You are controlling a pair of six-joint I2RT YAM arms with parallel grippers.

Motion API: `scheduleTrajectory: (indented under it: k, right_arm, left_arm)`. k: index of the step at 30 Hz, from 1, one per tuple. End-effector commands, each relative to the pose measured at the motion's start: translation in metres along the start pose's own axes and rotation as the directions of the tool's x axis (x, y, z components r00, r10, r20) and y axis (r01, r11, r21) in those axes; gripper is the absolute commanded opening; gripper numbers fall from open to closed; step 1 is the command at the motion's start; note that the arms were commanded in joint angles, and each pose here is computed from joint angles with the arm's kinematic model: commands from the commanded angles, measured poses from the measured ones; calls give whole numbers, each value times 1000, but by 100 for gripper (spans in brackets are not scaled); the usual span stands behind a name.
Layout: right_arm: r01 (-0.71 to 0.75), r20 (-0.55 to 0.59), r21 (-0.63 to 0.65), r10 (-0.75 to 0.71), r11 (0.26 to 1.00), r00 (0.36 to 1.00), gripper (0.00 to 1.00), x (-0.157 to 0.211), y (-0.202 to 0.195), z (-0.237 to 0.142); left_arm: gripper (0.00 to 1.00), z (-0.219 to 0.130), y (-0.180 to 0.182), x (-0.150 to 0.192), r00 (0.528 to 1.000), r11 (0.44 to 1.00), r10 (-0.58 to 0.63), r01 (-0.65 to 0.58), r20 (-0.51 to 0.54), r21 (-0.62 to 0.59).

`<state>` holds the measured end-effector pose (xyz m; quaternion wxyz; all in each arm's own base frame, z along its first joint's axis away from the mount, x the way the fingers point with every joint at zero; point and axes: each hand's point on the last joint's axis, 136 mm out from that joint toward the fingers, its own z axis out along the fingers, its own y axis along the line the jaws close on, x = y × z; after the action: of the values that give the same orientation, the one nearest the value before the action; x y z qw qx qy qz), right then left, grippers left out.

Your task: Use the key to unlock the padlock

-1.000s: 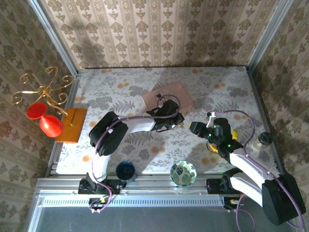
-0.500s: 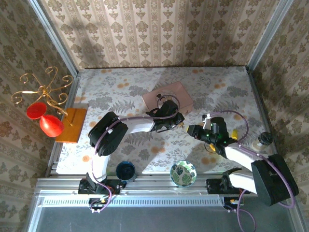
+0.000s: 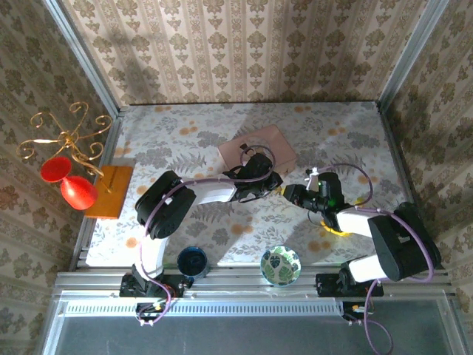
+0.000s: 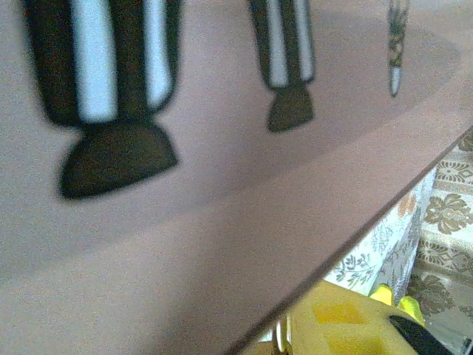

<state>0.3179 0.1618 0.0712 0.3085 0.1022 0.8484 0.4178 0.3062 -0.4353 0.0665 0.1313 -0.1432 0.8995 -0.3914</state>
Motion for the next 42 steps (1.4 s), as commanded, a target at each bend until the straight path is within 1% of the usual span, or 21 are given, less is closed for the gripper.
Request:
scheduleTrajectory:
  k: [1,7,9,15,19,21,24,34,42]
  right_arm:
    - [11,21,-56,-10,998,1000,22,-12,13,5]
    - [-13,10,-70,14,997,1000,16,-12,10,13]
    - [-25,11,-75,26,997,1000,16,-12,9,15]
    - [-40,13,-58,40,998,999,20,-8,4,13]
    - [-44,22,-44,45,998,999,22,-5,0,8]
    - [-44,25,-50,46,998,999,22,-5,2,5]
    - [-37,32,-55,39,998,999,26,-6,6,0]
    - [-46,73,-14,47,999,996,25,-2,-7,-8]
    - [-41,86,-50,45,998,995,24,-8,3,-9]
  left_arm:
    - [0,-4,-15,23,993,997,-44,51,-107,63]
    - [0,-4,-17,22,993,996,-44,52,-109,69]
    - [0,-5,-17,21,993,996,-46,53,-109,68]
    - [0,-5,-19,20,993,996,-44,52,-107,72]
    - [0,-6,-20,18,994,996,-44,52,-105,75]
    - [0,-7,-21,18,994,995,-42,50,-103,81]
    - [0,-7,-21,17,994,995,-40,49,-101,89]
    - [0,-6,-19,16,994,995,-42,50,-99,87]
    - [0,-6,-19,15,994,995,-45,54,-99,87]
